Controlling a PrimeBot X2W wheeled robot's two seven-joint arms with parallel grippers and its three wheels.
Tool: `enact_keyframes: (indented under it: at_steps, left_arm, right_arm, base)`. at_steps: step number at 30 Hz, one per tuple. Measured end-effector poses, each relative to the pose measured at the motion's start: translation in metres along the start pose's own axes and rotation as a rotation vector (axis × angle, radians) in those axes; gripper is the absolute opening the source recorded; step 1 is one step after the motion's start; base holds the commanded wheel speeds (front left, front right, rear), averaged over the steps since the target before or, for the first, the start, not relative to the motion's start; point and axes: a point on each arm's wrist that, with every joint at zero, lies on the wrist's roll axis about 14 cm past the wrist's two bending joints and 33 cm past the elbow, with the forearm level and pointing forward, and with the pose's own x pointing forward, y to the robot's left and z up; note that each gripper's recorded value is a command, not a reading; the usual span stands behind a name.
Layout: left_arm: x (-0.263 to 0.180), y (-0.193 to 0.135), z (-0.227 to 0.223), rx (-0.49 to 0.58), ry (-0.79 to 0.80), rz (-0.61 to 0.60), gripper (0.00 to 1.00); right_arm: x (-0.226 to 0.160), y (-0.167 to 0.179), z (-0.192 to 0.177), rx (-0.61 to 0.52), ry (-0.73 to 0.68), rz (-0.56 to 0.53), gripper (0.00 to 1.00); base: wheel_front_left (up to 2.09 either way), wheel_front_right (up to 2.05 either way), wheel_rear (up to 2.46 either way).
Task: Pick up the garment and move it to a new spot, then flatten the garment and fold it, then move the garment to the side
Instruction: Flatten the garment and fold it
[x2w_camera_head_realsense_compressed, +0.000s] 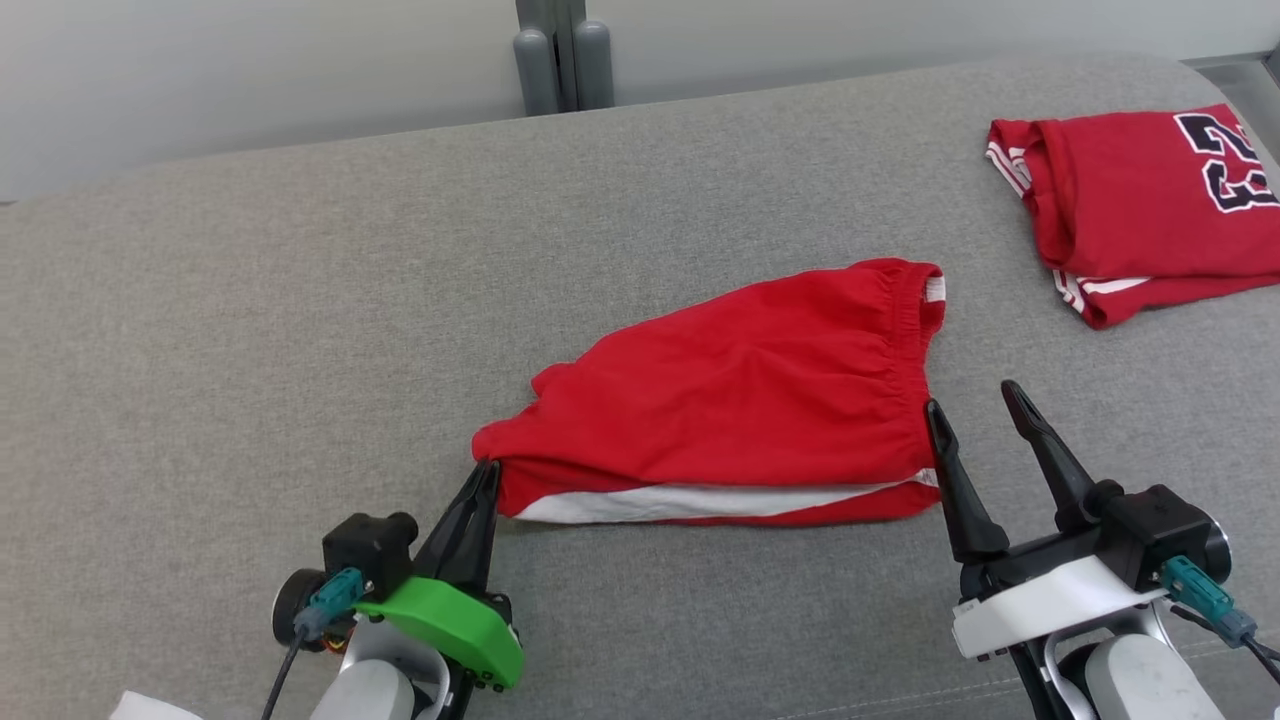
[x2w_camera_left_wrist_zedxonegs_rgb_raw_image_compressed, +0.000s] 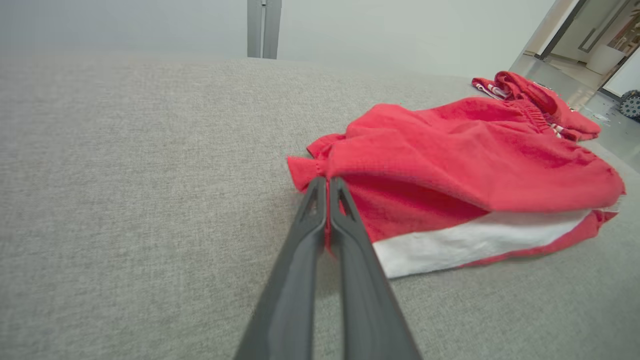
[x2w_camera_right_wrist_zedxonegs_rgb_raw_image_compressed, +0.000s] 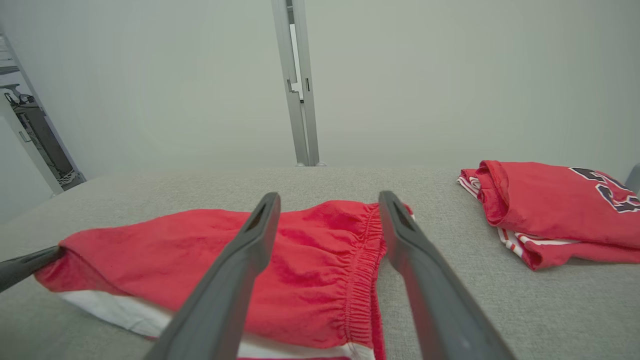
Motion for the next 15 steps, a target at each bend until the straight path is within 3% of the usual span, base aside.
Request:
enact_keyframes:
  at_steps: [6, 15]
  left_arm:
    - [-0.024, -0.001, 0.023, 0.039, -0.086, -0.011, 0.00]
    - [-0.036, -0.009, -0.001, 0.024, -0.021, -0.034, 0.00]
  right_arm:
    - [0.002, 0.005, -0.003, 0.007, 0.006, 0.015, 1.00]
    - [0.009, 0.012, -0.007, 0.020, 0.013, 0.034, 1.00]
  base:
    - [0.00, 0.00, 0.00]
    - [0.00, 0.00, 0.00]
